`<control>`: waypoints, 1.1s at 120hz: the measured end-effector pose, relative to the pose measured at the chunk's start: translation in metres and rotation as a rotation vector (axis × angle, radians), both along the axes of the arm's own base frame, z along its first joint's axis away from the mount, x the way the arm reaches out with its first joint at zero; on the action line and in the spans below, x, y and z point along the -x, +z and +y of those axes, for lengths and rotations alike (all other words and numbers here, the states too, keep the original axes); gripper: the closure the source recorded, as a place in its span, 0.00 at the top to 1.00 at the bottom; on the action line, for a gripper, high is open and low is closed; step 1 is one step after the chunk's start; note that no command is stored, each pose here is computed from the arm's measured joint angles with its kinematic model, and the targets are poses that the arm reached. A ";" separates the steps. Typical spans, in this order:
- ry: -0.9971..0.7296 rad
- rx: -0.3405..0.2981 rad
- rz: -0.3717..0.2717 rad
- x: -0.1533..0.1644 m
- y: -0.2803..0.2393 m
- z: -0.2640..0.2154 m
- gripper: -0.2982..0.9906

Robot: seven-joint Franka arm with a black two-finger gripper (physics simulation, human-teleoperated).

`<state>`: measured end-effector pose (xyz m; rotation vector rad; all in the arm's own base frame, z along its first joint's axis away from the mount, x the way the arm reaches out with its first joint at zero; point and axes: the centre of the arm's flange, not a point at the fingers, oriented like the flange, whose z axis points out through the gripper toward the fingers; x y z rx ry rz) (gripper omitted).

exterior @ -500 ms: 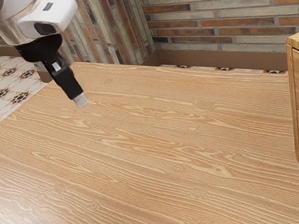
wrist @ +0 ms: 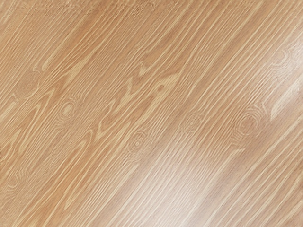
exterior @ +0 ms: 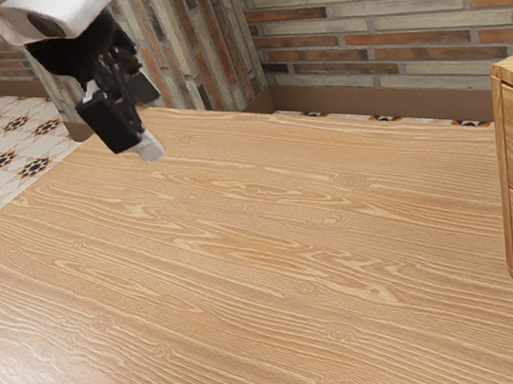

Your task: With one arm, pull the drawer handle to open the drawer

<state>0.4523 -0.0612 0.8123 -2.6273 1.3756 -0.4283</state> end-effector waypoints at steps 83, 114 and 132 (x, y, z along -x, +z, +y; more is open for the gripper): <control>-0.718 -0.231 -0.169 0.049 -0.025 -0.235 0.77; -0.871 -0.264 -0.237 0.042 -0.039 -0.282 0.77; -0.933 -0.255 -0.273 0.038 -0.044 -0.303 0.77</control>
